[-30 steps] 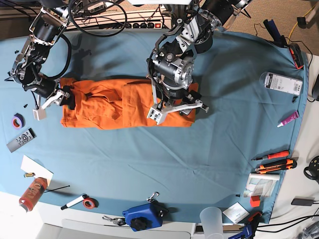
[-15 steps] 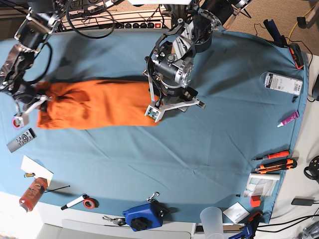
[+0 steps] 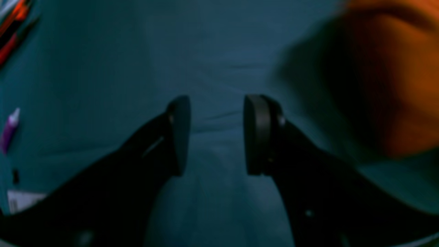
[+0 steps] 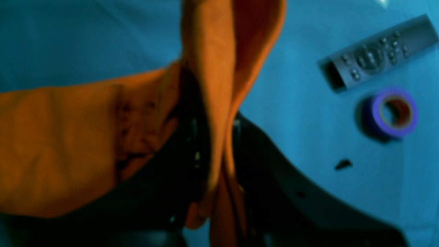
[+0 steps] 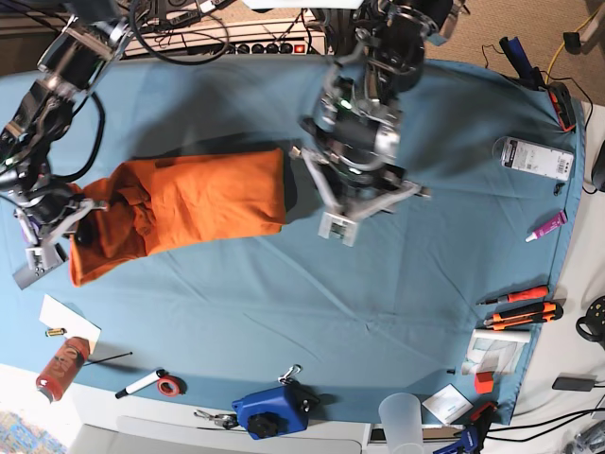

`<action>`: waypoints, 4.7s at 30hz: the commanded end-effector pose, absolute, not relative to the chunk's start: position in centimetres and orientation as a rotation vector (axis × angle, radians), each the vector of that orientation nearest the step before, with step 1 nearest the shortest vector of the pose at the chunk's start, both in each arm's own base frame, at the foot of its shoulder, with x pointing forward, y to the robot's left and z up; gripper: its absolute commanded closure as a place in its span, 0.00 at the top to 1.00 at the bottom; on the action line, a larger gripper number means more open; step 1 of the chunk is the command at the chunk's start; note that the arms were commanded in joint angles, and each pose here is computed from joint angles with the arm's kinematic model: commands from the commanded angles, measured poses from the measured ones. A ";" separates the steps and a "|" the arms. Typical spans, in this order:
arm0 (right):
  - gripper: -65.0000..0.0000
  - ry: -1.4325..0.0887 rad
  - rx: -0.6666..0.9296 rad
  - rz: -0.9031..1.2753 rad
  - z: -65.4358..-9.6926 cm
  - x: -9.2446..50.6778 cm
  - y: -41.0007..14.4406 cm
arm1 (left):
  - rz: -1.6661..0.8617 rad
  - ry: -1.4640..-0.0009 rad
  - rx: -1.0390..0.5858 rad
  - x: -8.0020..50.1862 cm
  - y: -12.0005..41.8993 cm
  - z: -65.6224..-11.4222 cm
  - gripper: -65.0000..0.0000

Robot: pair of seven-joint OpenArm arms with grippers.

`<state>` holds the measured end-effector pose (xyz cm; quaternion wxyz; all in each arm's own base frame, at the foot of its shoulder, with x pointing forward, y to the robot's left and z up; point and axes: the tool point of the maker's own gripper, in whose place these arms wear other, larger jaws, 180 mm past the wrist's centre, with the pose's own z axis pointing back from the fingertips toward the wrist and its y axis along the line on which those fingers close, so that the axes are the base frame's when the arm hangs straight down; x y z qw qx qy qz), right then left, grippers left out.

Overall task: Layout the t-shirt on the table in an organized manner, then fold the t-shirt properly
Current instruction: 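Fold the shirt bundle again with both grippers into a compact square, then release the right gripper and tuck the bundle edge with the left gripper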

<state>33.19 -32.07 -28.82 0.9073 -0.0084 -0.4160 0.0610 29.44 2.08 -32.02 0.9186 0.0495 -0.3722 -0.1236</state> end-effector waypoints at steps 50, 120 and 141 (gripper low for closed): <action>0.25 -0.950 0.214 0.936 -25.7 28.7 -2.4 | -0.083 -0.715 -0.010 29.7 10.8 -33.9 0.37; 0.00 -0.823 0.036 0.328 -33.3 36.3 -23.0 | -0.303 -1.111 0.026 32.4 -4.0 -25.6 0.37; 0.00 -0.783 -0.223 0.133 -31.3 34.6 -33.4 | -0.193 -0.941 -0.362 29.5 -9.9 -29.2 0.42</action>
